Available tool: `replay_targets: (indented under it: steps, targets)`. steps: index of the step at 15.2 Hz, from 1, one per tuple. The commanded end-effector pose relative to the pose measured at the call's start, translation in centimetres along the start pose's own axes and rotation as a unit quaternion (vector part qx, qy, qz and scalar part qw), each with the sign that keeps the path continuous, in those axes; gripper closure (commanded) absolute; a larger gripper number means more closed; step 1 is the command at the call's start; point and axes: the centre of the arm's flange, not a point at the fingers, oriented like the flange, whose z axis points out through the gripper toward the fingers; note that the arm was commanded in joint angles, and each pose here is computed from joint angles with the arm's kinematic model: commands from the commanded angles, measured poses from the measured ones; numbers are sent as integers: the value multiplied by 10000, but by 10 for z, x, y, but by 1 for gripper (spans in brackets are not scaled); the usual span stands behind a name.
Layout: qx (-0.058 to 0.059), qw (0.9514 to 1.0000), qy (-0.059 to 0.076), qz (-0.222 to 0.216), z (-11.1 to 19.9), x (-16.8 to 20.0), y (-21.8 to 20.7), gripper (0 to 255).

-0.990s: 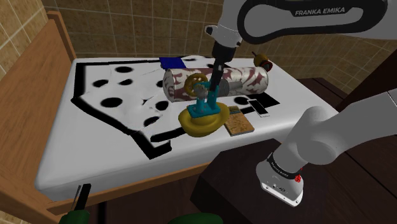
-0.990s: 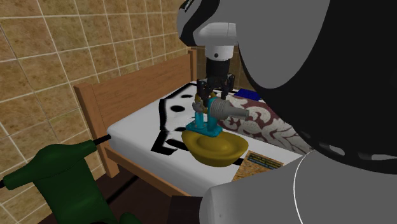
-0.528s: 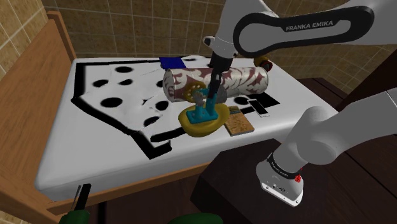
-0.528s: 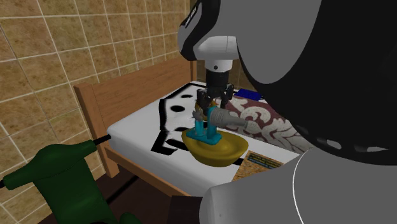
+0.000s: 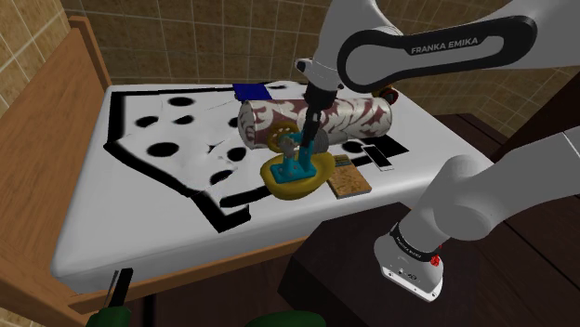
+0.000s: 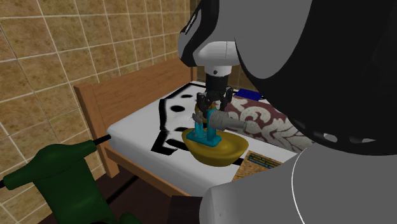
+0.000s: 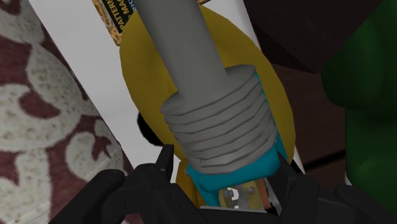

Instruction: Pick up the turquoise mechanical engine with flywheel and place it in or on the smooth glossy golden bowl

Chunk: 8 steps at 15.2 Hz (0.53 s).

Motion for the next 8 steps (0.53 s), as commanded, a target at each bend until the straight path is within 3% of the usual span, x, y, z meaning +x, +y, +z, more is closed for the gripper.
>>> replay_targets:
  steps: [1, 3, 4, 8]
  targets:
    - [23, 10000, -63, 4, 6, -1, 0, 255]
    - [23, 10000, -63, 4, 6, -1, 0, 255]
    - [24, 10000, -63, 3, 5, -2, 0, 0]
    - [23, 10000, -63, 4, 4, -2, 0, 0]
